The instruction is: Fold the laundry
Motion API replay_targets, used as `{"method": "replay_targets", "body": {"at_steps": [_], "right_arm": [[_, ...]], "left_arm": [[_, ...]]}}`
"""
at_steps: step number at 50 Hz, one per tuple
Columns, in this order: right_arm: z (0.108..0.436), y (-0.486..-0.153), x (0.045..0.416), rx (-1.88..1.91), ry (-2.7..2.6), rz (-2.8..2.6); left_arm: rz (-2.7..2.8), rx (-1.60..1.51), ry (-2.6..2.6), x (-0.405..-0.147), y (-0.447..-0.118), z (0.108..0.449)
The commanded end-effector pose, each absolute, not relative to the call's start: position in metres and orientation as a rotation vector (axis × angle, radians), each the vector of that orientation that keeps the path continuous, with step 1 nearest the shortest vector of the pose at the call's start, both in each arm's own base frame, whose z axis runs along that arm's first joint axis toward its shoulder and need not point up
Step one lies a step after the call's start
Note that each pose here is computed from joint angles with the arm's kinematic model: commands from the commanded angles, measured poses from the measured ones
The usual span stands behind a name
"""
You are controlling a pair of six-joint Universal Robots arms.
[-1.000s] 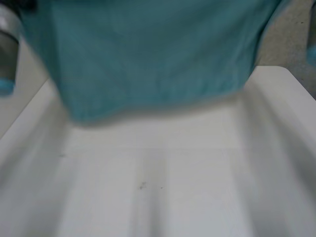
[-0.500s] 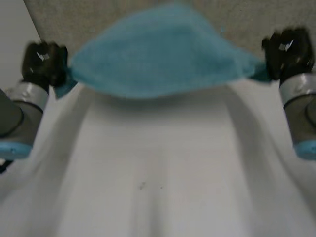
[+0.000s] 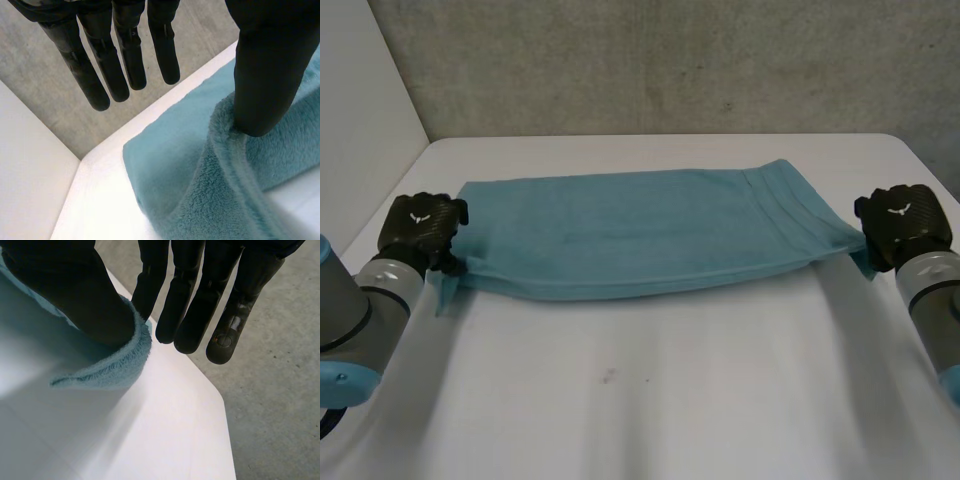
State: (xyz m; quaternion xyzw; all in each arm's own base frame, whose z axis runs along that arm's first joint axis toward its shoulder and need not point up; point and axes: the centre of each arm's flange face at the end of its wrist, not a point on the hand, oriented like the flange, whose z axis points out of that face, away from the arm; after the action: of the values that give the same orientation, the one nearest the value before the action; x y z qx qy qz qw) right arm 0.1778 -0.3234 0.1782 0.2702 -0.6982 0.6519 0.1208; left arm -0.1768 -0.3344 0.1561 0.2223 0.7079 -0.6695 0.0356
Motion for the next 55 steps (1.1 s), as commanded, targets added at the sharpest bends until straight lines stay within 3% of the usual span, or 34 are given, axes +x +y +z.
{"method": "replay_targets", "body": {"at_steps": [1, 17, 40, 55], "right_arm": [[0.182, -0.337, 0.162, 0.671, -2.092, 1.955], [0.173, -0.344, 0.155, 0.599, -2.186, 1.932], [0.159, -0.344, 0.157, 0.622, -2.225, 1.893], [0.158, -0.343, 0.158, 0.628, -2.228, 1.890]], "left_arm": [[-1.980, 0.689, 2.264, -0.169, -0.331, 0.147], [-1.810, 0.670, 2.436, -0.153, -0.317, 0.136], [-1.792, 0.753, 2.501, -0.176, -0.306, 0.118], [-1.824, 0.850, 2.518, -0.201, -0.282, 0.124]]}}
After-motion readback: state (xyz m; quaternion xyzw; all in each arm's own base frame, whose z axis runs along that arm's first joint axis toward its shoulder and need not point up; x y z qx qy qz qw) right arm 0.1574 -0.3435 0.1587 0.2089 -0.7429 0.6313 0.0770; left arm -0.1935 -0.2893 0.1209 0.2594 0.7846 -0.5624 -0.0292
